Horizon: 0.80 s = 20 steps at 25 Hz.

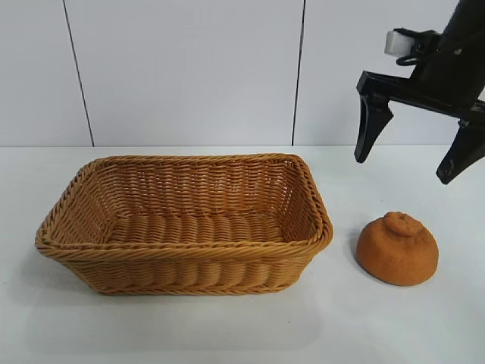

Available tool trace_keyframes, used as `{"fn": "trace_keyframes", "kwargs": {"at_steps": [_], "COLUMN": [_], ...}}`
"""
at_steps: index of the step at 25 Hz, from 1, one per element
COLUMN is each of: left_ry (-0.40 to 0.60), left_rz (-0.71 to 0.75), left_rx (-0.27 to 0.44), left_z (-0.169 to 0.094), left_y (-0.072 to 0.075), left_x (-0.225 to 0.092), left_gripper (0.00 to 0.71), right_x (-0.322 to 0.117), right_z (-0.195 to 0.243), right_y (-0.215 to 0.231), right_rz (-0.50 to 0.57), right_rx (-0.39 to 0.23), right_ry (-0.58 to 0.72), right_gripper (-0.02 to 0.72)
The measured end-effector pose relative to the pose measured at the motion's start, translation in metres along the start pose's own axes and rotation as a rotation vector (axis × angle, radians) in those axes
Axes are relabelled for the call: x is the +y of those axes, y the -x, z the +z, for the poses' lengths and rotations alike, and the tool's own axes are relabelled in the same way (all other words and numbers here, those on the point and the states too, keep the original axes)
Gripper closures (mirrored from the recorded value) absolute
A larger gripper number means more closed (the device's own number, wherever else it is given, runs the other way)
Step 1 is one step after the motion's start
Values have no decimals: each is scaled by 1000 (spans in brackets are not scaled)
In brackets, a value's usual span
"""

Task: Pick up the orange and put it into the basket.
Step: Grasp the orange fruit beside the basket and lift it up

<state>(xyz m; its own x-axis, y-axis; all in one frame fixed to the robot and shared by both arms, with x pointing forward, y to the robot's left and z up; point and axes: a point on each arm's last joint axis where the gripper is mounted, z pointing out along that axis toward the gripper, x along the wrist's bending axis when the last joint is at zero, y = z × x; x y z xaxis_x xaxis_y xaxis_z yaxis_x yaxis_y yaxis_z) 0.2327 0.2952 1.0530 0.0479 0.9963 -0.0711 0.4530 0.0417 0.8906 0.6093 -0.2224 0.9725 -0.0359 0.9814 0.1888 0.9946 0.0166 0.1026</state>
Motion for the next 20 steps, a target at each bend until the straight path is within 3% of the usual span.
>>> {"fn": "trace_keyframes", "kwargs": {"at_steps": [11,13,16,20], "left_ry": [0,0,0,0], "left_rz": [0,0,0,0], "left_rx": [0,0,0,0], "left_z": [0,0,0,0], "left_y": [0,0,0,0], "left_x": [0,0,0,0], "left_gripper": [37,37,37,37], "right_x": [0,-1,-1,-2], "right_z": [78,83,84,80], "right_y": [15,16,17,16], "right_rz": [29,28,26,24], "right_rx": [-37,-44,-47,-48], "right_ry": [-192,-204,-209,-224], "right_gripper": [10,36,219,582]}}
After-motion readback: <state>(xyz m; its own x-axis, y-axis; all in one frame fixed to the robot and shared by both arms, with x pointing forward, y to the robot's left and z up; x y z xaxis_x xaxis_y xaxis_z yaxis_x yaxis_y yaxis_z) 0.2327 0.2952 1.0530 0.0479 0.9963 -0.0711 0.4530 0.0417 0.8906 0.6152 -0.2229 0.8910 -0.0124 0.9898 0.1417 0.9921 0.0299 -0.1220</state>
